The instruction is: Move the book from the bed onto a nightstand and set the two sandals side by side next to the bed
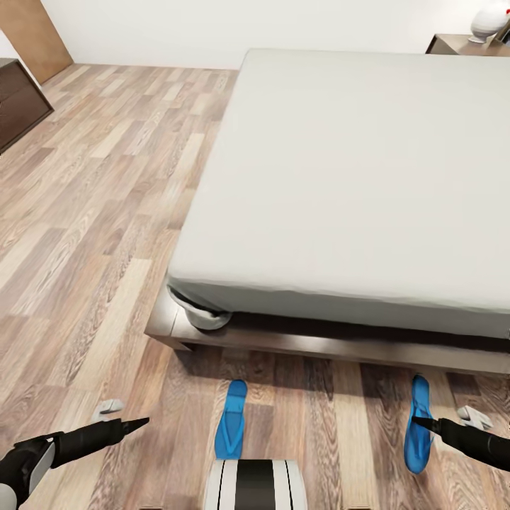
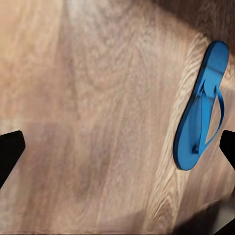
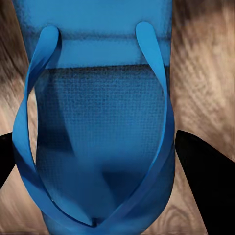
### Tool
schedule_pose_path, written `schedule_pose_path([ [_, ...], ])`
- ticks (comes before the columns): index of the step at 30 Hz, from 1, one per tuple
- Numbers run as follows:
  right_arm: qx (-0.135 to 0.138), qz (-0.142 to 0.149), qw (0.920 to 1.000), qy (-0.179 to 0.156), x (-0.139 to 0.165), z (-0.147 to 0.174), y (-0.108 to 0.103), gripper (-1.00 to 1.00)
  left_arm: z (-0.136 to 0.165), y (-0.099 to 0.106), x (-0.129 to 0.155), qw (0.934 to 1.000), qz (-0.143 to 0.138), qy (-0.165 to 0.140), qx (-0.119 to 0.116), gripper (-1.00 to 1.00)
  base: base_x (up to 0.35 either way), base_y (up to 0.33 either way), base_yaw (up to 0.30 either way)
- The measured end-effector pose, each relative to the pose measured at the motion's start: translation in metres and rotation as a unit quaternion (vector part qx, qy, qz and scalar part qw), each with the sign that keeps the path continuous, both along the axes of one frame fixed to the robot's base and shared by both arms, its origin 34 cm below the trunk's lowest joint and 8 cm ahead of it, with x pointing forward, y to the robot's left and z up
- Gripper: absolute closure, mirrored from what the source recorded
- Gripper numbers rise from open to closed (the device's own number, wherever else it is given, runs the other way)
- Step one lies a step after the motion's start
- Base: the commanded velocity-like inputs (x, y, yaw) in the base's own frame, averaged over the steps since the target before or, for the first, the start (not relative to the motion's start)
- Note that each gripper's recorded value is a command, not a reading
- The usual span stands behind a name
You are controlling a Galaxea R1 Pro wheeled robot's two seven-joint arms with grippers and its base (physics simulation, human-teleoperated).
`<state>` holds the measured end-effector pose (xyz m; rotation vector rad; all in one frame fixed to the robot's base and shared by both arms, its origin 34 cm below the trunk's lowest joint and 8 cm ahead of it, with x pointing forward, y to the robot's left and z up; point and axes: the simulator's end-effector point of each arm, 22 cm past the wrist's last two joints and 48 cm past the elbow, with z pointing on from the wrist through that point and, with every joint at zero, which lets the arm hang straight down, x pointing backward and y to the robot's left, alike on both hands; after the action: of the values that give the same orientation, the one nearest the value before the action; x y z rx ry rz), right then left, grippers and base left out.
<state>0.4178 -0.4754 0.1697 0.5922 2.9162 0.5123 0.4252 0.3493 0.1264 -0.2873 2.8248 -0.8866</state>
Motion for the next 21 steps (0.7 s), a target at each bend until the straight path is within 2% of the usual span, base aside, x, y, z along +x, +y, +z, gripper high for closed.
schedule_pose_path([
  [11,-0.004,0.002,1.0000,0.002,-0.001,0.000,-0.002,1.00,0.000,0.001,0.000,1.0000,0.001,0.000,0.001,-1.00,-0.273,0.149,0.000],
  [13,-0.021,0.003,0.9997,0.011,-0.004,-0.003,-0.008,1.00,0.000,0.002,0.000,1.0000,0.001,0.000,0.002,-1.00,-0.098,0.077,0.000],
  [15,-0.064,0.007,0.9975,0.030,-0.012,-0.008,-0.026,1.00,0.000,0.002,0.000,1.0000,0.001,0.000,0.002,-1.00,-0.040,0.031,0.000],
  [17,-0.124,0.010,0.9909,0.053,-0.020,-0.011,-0.052,1.00,0.000,0.002,0.000,1.0000,0.001,0.000,0.002,-1.00,-0.016,0.013,0.000],
  [19,-0.184,0.009,0.9799,0.077,-0.030,-0.011,-0.079,1.00,0.000,0.002,0.000,1.0000,0.001,0.000,0.002,-1.00,-0.007,0.005,0.000],
  [21,-0.233,0.007,0.9677,0.095,-0.038,-0.010,-0.099,1.00,0.000,0.002,0.000,1.0000,0.001,0.000,0.002,-1.00,0.073,0.002,0.000],
])
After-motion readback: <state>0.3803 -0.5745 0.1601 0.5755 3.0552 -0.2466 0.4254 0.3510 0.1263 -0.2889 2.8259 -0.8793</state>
